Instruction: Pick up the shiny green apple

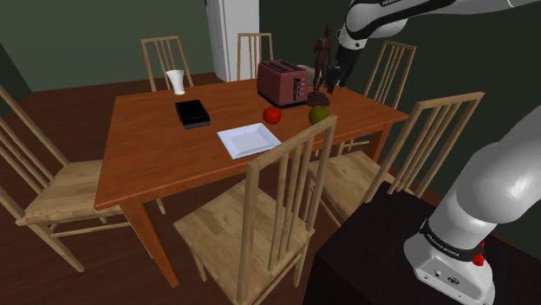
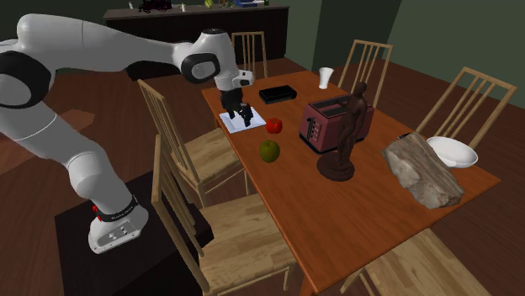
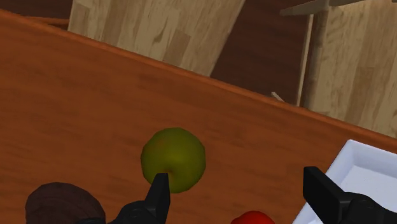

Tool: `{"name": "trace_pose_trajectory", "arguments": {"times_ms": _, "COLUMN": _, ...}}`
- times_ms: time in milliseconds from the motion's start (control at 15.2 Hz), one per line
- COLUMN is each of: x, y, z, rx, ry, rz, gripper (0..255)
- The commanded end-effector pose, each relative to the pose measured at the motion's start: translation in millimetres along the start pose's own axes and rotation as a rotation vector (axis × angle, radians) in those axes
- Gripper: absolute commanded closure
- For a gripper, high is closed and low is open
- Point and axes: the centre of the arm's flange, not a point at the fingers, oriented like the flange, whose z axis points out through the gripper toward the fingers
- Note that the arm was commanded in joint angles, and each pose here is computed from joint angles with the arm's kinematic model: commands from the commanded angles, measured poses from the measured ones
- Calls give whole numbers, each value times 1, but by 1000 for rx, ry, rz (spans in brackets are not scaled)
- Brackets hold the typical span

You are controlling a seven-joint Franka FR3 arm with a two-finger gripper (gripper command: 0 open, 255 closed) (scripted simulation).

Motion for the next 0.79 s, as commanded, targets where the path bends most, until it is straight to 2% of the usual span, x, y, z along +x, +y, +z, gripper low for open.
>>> {"name": "trace_pose_trajectory", "arguments": {"times_ms": 0, "x": 15, "y": 19, "z": 19, "rx": 3, "ry": -3, "rz": -4, "gripper": 0}}
{"name": "trace_pose_trajectory", "arguments": {"times_ms": 528, "x": 73, "y": 78, "z": 88, "rx": 18, "ry": -15, "rz": -16, "gripper": 0}}
{"name": "trace_pose_trajectory", "arguments": {"times_ms": 726, "x": 70, "y": 78, "z": 103, "rx": 18, "ry": -15, "rz": -16, "gripper": 0}}
